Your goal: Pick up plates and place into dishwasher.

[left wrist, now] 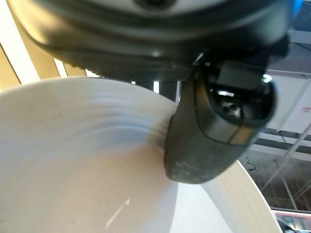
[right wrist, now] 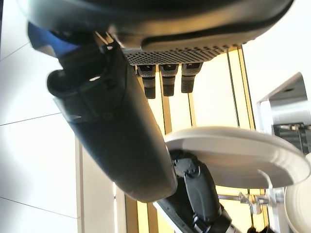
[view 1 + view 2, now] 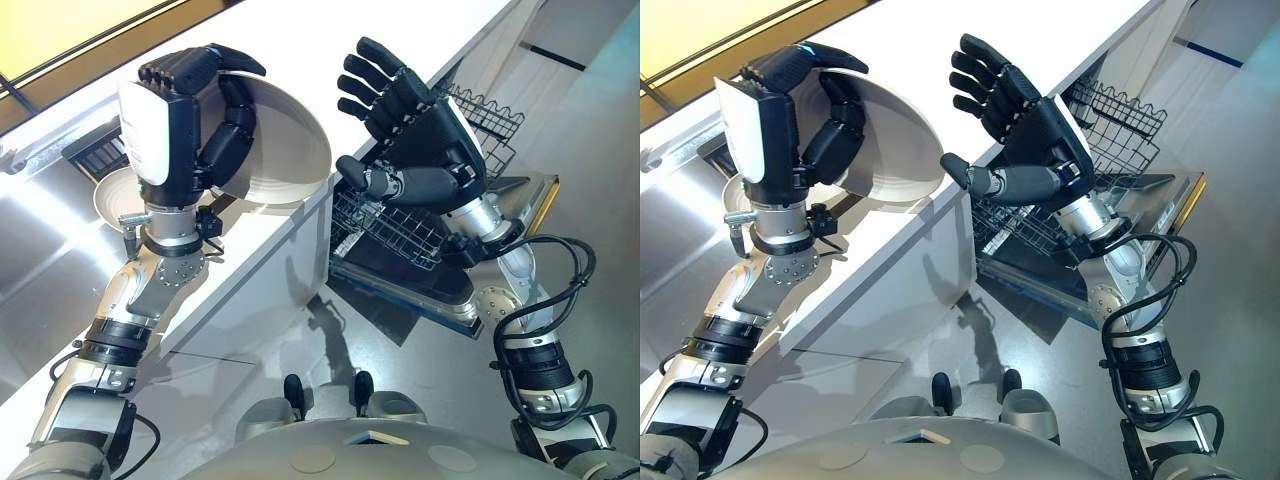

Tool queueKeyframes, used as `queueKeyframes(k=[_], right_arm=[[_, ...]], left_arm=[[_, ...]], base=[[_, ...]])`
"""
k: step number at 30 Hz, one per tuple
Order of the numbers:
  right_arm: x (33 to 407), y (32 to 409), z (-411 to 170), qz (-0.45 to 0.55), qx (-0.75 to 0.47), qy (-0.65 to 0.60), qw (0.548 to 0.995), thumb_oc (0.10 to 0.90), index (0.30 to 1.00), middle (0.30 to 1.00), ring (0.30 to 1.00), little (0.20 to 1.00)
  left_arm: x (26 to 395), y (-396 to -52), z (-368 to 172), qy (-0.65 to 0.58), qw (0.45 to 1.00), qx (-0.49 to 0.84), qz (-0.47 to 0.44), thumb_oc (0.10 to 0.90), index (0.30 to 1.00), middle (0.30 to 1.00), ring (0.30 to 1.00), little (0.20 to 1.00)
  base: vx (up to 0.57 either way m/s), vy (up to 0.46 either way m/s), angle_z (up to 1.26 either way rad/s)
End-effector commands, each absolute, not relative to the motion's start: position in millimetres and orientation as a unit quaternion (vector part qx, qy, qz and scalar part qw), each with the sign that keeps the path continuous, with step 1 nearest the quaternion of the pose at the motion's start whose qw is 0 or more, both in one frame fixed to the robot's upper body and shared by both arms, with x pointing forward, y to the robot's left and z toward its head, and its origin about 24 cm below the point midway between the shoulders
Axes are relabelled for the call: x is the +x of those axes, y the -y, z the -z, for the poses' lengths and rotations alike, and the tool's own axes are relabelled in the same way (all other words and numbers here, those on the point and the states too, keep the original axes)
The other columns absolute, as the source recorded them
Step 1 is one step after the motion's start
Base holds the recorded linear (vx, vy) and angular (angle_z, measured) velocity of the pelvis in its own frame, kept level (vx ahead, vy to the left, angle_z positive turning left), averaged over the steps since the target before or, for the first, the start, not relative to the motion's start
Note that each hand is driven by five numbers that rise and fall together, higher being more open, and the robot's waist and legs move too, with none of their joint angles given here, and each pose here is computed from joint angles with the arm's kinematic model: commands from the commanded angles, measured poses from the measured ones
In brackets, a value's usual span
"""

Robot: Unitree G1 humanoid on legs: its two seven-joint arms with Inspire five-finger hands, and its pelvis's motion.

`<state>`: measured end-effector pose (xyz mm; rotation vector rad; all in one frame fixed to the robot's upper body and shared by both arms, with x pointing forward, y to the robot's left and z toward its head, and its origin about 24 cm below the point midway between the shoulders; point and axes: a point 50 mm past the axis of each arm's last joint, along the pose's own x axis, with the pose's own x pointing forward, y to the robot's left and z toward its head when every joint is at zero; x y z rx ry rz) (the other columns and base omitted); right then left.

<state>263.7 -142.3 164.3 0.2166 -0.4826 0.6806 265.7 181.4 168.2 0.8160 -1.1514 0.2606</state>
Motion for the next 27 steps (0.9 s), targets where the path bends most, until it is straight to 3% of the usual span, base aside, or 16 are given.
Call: queueKeyframes(k=[1, 12, 27], right_arm=[[259.6, 126.2, -218.0, -0.330, 0.168, 0.360, 0.856, 0.800, 0.900, 0.900, 0.900, 0.900], [267.5, 82.4, -224.7, -0.310, 0.237, 0.327, 0.861, 0.800, 0.900, 0.900, 0.900, 0.900], [283.7, 85.7, -179.2, -0.242, 0.187, 0.210, 0.929, 0.800, 0.900, 0.900, 0.900, 0.900]], left_arm=[[282.4, -161.0, -206.7, 0.589, 0.725, 0.333, -0.132, 0.100, 0.300, 0.300, 0.300, 0.200], [290.1, -122.6, -224.8, 0.612, 0.710, 0.331, -0.105, 0.100, 0.300, 0.300, 0.300, 0.200], [274.6, -111.4, -230.5, 0.646, 0.679, 0.336, -0.093, 0.100, 0.300, 0.300, 0.300, 0.200]], base=[[0.05, -0.003, 0.00], [0.01, -0.001, 0.01], [0.00, -0.001, 0.00]])
